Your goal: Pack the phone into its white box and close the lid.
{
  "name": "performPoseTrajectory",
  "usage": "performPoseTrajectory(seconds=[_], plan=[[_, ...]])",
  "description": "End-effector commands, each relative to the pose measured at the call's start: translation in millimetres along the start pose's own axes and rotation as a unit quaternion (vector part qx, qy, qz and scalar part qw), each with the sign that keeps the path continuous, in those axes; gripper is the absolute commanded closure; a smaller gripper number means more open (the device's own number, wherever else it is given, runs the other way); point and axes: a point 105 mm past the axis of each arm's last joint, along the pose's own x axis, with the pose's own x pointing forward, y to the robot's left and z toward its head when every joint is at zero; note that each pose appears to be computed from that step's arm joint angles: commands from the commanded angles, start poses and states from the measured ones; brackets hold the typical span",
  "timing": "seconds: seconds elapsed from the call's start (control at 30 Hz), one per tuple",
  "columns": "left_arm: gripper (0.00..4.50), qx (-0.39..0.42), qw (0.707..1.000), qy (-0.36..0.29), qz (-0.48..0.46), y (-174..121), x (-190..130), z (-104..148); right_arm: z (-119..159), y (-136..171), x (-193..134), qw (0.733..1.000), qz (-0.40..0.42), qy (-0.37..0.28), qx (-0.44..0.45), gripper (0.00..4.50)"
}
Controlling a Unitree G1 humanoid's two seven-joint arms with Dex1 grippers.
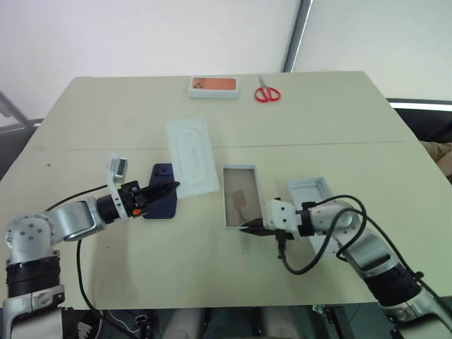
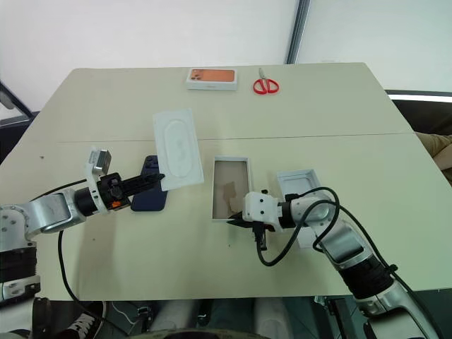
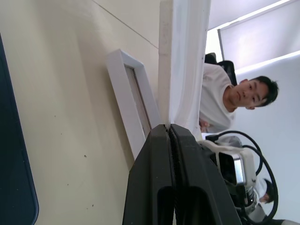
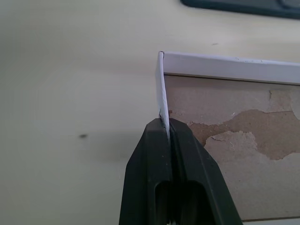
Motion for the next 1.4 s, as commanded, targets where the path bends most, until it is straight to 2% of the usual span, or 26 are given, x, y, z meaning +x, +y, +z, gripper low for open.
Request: performPoseTrajectory(seconds=[0.03,0.13,0.27,0.33,0.43,0.53,0.67,0.77,0.87,1.03,1.4], plan=[[4.50,0.005,1.000,0.001,-0.011,-6.6,0.9,1.7,13.3,-5.8,4.8,1.000,-0.020,-0.011,-0.016,4.45],[4.50,0.003,1.000,0.002,-0.012,-6.5,4.5,0.8,15.5,-8.0,7.5,1.000,-0.022,-0.018,0.006,3.51],[4.50,0.000,1.000,0.004,-0.016,-7.9,8.7,-2.4,15.2,-9.6,5.6,0.999,-0.030,-0.012,0.006,1.40],[4.50,-0.002,1.000,0.008,-0.017,-8.2,10.7,-6.2,18.4,-13.3,0.6,0.999,-0.040,-0.019,0.008,0.52],[4.50,-0.005,1.000,0.014,-0.024,-10.9,14.4,-11.4,29.0,-19.3,-12.8,0.997,-0.054,-0.046,0.014,0.52],[4.50,-0.011,0.999,0.022,-0.032,-13.0,21.8,-20.3,35.3,-24.5,-39.5,0.994,-0.075,-0.072,0.021,0.52],[4.50,-0.023,0.998,0.039,-0.038,-14.1,34.3,-34.9,20.1,-27.1,-78.2,0.991,-0.112,-0.062,0.026,0.52],[4.50,-0.029,0.998,0.044,-0.037,-12.7,42.7,-40.7,8.6,-25.3,-95.2,0.990,-0.128,-0.049,0.028,0.52],[4.50,-0.035,0.997,0.050,-0.039,-12.0,46.8,-43.5,3.9,-26.1,-101.7,0.989,-0.138,-0.041,0.024,0.52],[4.50,-0.051,0.994,0.089,-0.044,-11.1,67.9,-63.9,3.7,-34.5,-105.0,0.985,-0.169,-0.037,0.014,0.52],[4.50,-0.042,0.994,0.100,-0.028,-2.0,70.4,-63.4,3.4,-35.8,-99.7,0.983,-0.181,-0.039,0.007,0.52]])
